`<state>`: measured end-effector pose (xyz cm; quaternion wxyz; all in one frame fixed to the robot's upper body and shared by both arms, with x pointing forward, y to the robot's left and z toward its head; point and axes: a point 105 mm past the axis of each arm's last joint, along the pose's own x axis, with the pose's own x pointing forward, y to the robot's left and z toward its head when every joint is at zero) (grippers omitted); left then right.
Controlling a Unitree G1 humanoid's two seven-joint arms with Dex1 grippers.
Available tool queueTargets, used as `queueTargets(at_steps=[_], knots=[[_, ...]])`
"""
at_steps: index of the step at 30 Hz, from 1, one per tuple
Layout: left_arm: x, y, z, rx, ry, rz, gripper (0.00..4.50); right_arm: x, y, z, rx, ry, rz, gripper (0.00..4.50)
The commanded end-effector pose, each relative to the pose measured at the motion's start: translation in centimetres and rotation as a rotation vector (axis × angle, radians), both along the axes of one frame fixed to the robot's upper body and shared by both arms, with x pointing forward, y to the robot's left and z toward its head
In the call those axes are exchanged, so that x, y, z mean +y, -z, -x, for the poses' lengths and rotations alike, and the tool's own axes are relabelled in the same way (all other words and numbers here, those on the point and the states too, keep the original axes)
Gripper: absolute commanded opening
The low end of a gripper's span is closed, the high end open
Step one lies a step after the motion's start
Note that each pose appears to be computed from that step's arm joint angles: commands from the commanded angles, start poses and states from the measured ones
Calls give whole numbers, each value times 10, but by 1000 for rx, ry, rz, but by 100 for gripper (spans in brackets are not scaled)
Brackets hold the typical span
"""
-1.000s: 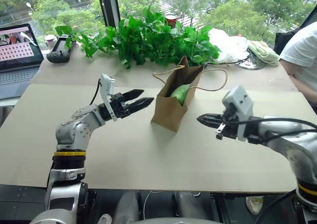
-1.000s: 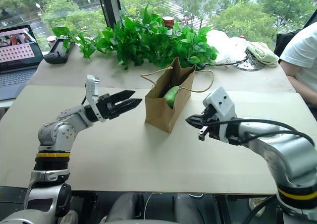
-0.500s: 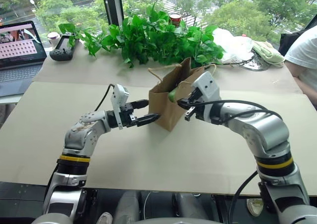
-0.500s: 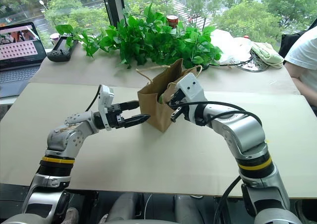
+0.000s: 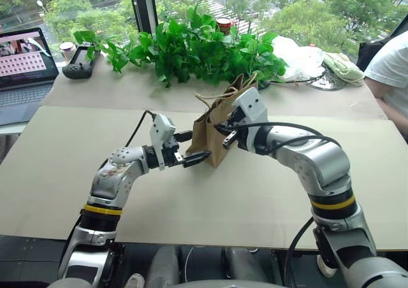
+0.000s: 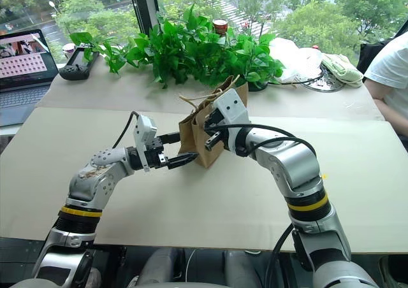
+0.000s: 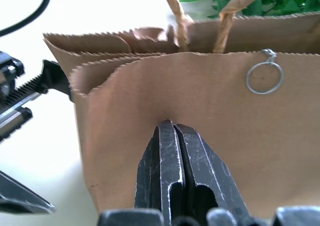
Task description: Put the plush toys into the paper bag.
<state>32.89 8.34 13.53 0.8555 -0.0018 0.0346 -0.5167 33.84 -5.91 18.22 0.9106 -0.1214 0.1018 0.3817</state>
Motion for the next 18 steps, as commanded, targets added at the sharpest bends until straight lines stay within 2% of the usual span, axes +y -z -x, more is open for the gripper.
queueTargets(at_steps=[1, 18], knots=[[-9, -12, -8, -81, -38, 5, 450, 3, -12, 0, -39, 0, -7, 2], [-33, -3, -22, -139, -150, -29, 450, 9, -11, 3, -25, 4, -29, 2]])
